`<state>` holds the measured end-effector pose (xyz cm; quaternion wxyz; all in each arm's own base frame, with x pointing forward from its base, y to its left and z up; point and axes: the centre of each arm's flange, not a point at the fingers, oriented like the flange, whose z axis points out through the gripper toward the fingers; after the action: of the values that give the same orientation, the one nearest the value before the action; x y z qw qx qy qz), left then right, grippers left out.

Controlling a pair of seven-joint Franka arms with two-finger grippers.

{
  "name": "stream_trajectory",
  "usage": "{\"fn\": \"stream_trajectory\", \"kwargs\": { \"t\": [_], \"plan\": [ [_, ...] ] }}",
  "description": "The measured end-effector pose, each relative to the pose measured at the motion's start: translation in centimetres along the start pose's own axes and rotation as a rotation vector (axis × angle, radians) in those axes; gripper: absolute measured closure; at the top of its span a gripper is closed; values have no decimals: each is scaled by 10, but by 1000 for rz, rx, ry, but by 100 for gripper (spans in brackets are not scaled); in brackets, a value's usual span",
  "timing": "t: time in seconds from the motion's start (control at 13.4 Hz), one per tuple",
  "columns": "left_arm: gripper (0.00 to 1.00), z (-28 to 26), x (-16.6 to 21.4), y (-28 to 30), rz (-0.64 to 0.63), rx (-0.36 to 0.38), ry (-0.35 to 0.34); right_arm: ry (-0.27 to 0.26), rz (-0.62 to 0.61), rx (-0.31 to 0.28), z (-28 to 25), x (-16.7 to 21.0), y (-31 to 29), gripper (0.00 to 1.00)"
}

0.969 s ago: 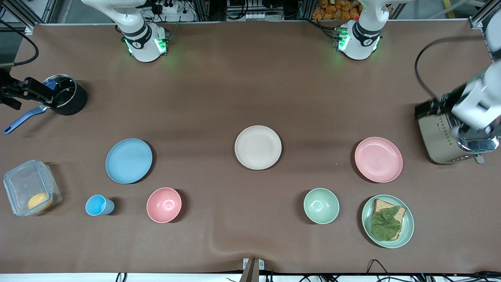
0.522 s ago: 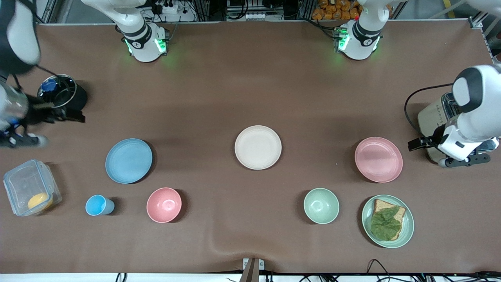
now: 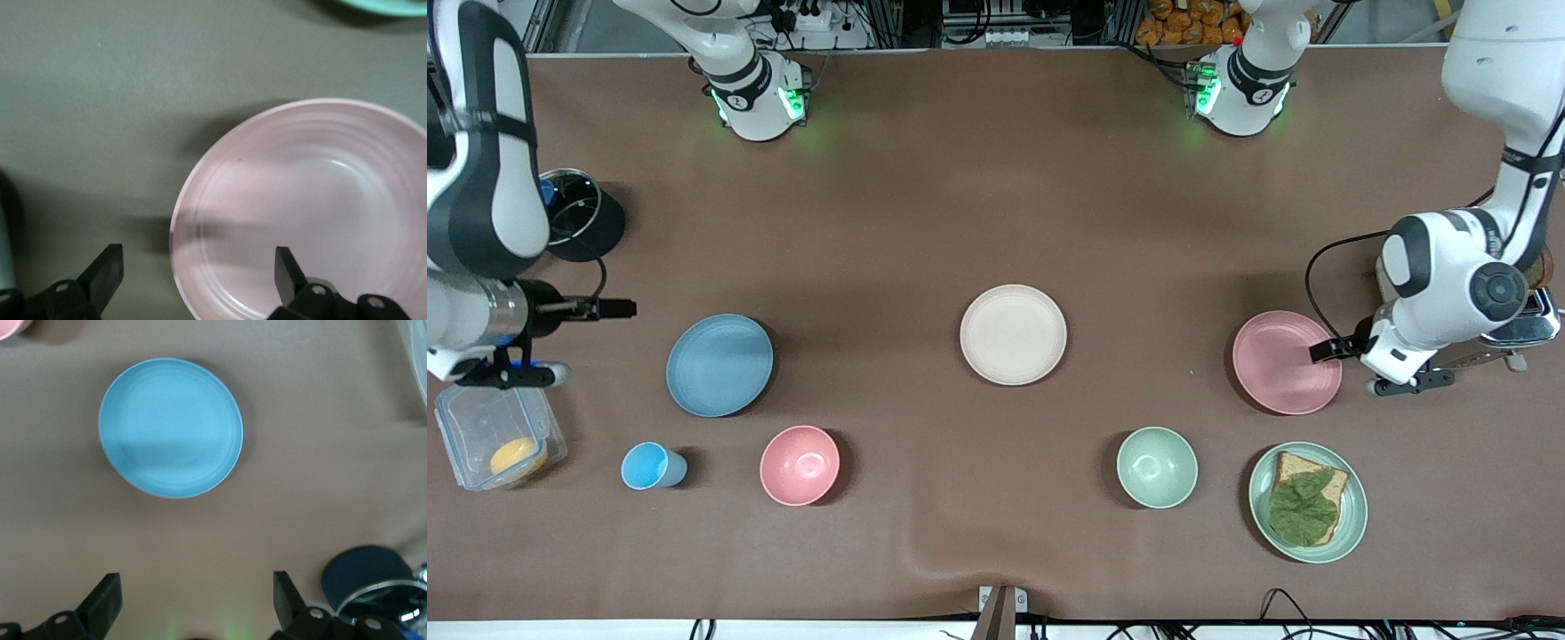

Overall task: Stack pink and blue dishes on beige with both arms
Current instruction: 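Grasp the pink plate with the left gripper while the right gripper grasps the blue plate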

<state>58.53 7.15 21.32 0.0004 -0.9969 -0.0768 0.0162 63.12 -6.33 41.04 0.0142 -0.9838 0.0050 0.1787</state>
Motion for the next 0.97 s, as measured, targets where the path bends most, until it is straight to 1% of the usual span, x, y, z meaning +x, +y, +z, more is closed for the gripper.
{"fn": "stream_trajectory", "kwargs": {
  "t": [0.3,0.45,0.75,0.82,0.89,0.97],
  "plan": [
    [0,4,-1,-1,-2,-2,16,-30,-12,4,29,18,2,0],
    [0,10,-3,-2,-4,-3,12,-24,-15,2,44,30,3,0],
    [0,21,-3,-21,-26,-3,10,-14,-4,1,104,67,14,0],
    [4,22,-3,-25,-29,-3,14,-13,0,2,118,74,18,0],
    [5,23,-3,-26,-31,-3,16,-21,3,3,130,79,22,0],
    [14,23,-3,-25,-30,-3,16,-23,3,4,138,82,24,0]
  ]
}}
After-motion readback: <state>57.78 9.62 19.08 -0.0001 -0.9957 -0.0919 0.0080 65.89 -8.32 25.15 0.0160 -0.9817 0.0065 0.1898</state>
